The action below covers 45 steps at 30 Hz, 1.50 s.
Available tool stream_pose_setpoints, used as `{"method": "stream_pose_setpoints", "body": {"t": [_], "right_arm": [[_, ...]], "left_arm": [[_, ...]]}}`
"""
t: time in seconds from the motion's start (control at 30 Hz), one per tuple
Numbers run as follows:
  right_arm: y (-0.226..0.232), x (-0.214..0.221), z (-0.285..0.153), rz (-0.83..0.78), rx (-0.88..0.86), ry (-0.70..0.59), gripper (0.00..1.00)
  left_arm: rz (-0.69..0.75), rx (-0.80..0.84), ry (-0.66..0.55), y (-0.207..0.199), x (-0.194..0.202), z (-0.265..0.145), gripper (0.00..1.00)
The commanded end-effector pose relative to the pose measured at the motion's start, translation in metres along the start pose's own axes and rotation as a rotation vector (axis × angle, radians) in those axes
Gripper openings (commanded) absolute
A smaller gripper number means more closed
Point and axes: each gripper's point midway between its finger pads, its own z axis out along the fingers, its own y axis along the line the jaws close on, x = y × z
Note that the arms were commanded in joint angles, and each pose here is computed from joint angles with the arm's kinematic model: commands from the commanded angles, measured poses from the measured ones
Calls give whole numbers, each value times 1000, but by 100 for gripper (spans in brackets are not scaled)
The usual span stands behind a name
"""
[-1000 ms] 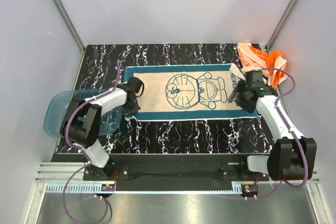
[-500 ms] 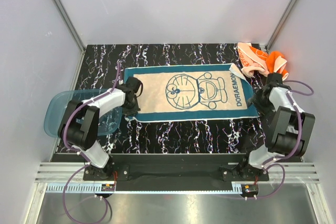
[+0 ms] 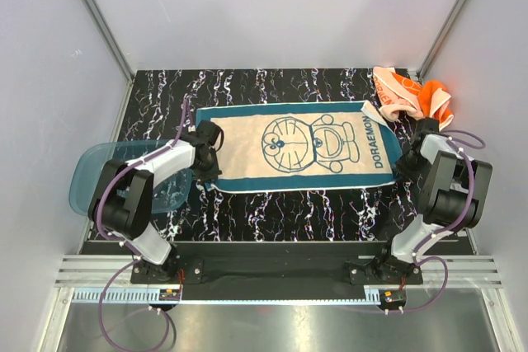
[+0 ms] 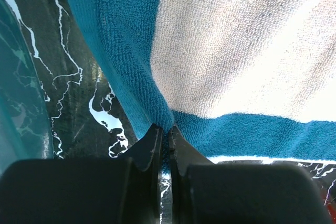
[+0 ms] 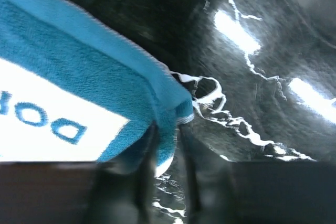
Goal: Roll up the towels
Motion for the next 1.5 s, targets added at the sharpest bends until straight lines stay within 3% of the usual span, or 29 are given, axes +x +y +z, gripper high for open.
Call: {"method": "stream_pose_setpoints", "body": {"t": [0.0, 0.03, 0.2, 0.43, 0.57, 0.77, 1.0, 1.2, 1.47], "right_arm": [[10, -10, -1, -5, -32, -25, 15], [16, -11, -9, -2, -74, -30, 1], [37, -15, -65, 1, -227, -47, 0], [30, -24, -174, 8, -340, -218, 0], [26, -13, -204, 6, -396, -244, 0], [9, 13, -210, 6, -385, -215, 0], [2, 17, -228, 187, -463, -302, 0], [9, 42, -194, 123, -441, -122, 0], [10, 58, -152, 128, -425, -44, 0]], "left_arm": [[10, 45, -20, -8, -7, -6, 2], [11, 48, -26, -10, -9, -9, 0], [29, 72, -95, -15, -31, -48, 0], [21, 121, -230, -15, -49, -128, 0], [13, 144, -277, -9, -46, -161, 0], [0, 156, -286, 2, -30, -176, 0], [-16, 138, -370, 19, -30, -197, 0], [1, 168, -291, 12, -13, -173, 0], [45, 136, -199, 5, -11, -136, 0]]}}
